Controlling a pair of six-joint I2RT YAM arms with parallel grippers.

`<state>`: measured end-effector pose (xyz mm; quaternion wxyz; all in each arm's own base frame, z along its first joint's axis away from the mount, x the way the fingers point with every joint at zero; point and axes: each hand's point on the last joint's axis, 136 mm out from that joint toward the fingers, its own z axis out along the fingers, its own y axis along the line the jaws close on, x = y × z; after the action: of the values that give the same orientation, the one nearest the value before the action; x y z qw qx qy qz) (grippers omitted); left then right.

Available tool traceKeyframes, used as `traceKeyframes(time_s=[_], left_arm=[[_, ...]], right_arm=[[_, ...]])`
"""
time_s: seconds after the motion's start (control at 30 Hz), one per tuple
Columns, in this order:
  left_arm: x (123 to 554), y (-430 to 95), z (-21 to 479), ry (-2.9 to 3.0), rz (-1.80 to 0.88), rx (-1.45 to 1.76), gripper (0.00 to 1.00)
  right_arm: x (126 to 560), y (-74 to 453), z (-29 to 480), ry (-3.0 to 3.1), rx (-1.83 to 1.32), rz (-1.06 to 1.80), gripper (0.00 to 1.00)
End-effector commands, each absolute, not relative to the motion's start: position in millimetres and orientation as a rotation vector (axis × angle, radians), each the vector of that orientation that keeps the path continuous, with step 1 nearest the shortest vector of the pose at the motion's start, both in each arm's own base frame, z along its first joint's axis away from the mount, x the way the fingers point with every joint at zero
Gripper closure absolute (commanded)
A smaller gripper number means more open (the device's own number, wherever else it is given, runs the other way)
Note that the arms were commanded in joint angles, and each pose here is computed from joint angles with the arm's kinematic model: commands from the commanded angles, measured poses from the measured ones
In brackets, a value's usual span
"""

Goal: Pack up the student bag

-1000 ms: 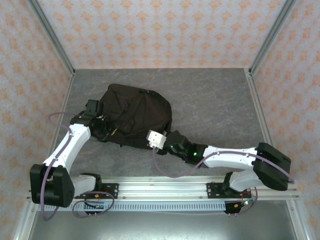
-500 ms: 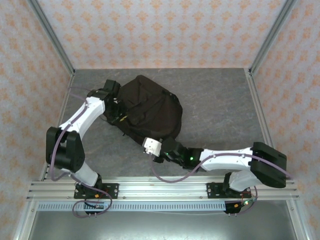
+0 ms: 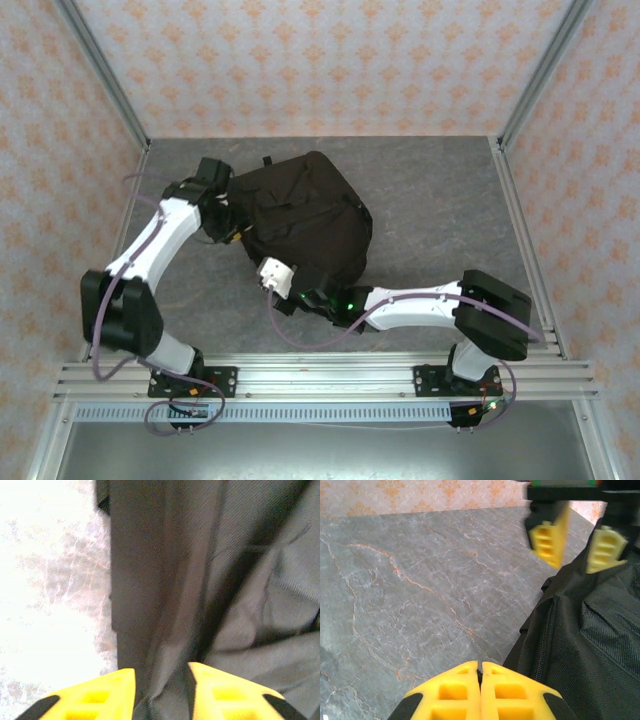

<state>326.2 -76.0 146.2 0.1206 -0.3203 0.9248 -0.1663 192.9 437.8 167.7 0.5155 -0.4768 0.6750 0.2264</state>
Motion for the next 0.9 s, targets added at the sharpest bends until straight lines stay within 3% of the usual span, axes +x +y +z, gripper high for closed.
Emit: traceKeyframes(time_s=[0.0,0.43,0.87], left_arm=[[311,-87,147,2.654,-0.659,-0.952,0.63],[297,-114,139,2.506,-0.916,-0.906,0.69],[288,-126,130,2.541,-0.915,-0.889,0.76]], right_arm=[[189,445,199,1.567,-1.051,0.631,1.00],[191,431,203,1.586,-0.984,0.707,1.00],[197,422,199,1.610,-0.955,0.698,1.00]])
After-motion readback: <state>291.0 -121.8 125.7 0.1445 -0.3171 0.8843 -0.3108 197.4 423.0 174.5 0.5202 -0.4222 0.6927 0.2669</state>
